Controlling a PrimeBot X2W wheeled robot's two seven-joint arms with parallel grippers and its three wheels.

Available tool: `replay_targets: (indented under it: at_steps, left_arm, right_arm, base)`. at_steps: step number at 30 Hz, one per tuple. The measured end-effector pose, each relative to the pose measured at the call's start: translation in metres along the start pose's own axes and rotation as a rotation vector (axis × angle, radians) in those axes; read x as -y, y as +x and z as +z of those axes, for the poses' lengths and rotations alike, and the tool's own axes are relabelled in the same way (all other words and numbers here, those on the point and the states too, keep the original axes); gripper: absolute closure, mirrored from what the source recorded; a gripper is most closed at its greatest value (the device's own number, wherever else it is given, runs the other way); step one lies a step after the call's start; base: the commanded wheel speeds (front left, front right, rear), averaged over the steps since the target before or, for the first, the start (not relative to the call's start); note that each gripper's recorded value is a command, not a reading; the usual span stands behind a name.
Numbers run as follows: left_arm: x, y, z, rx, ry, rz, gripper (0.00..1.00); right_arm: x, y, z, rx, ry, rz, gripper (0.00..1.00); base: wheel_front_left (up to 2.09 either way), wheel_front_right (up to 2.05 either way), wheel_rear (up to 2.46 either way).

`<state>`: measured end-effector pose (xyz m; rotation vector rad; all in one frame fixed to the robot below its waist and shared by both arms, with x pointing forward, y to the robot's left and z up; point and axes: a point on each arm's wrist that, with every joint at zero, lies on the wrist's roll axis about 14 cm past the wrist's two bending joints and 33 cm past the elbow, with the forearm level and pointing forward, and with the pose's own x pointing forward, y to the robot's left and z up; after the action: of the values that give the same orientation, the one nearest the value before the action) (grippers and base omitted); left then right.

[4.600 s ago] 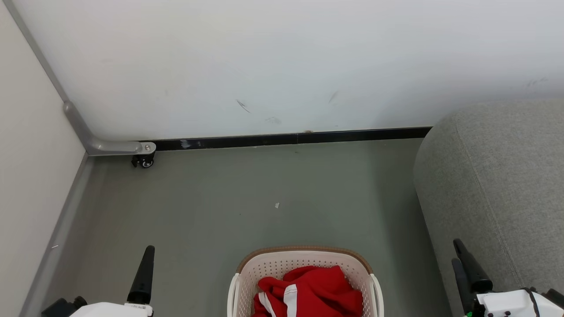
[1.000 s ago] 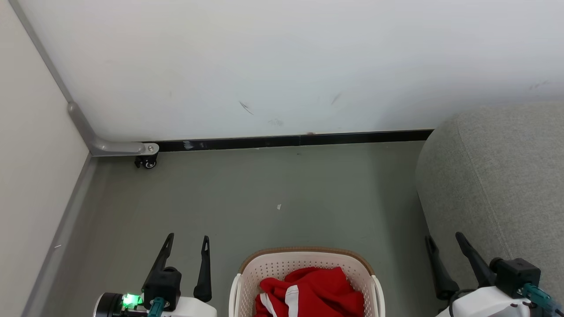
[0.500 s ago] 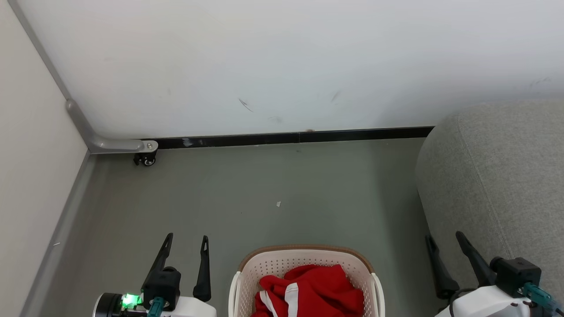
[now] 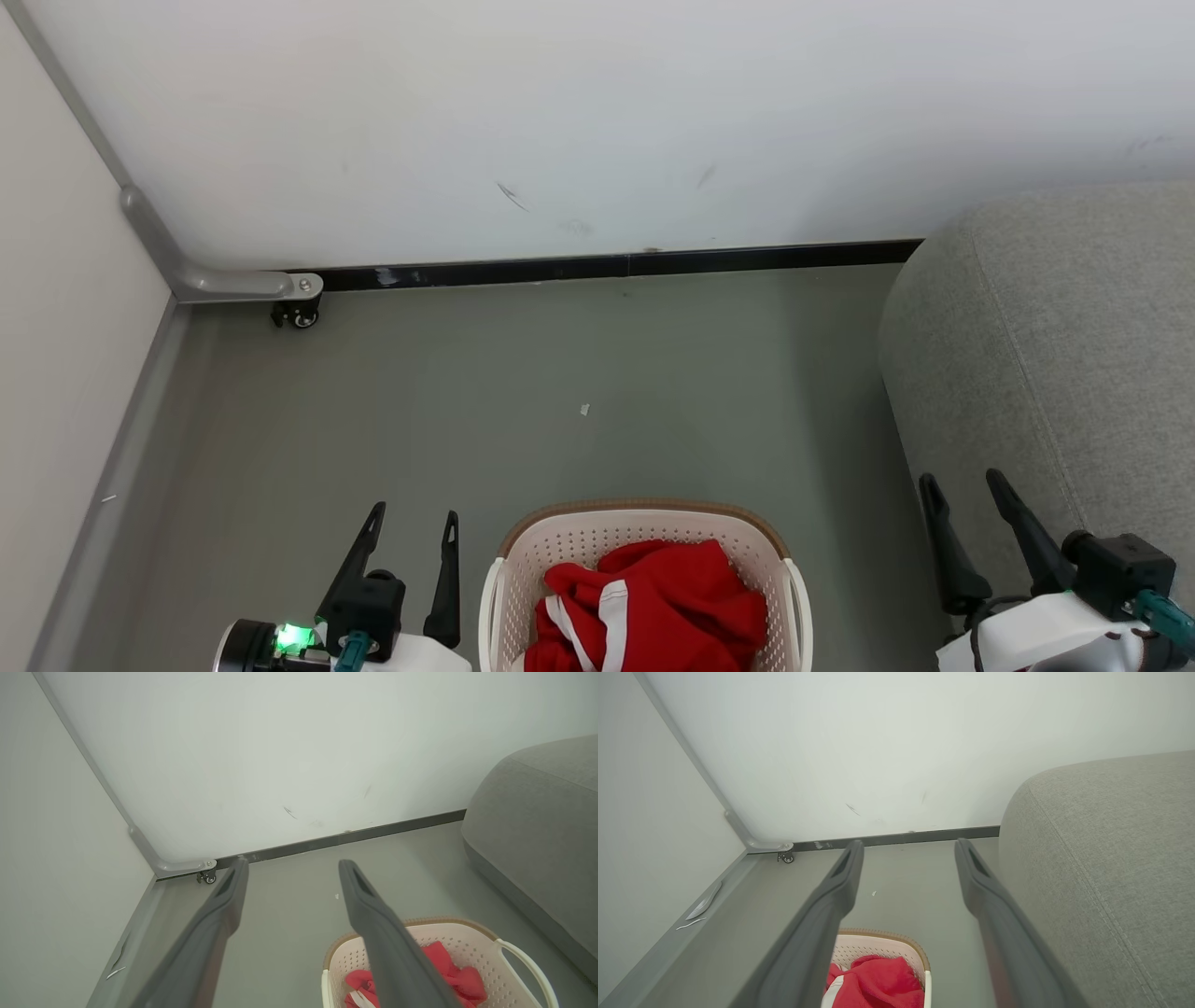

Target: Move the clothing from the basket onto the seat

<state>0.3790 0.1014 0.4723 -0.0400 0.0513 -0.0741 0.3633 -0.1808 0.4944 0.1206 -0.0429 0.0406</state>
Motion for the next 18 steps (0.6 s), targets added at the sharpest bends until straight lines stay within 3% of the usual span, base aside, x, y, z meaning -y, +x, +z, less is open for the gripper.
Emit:
replay_targets:
  at_steps: [18]
  left_arm:
    - [0.047,0.014,-0.049,-0.136,0.084,-0.206,0.00]
  right_arm:
    - [0.037,0.009,0.020,0.066,-0.019,-0.107,0.00]
  base:
    - [0.00,0.00,0.00]
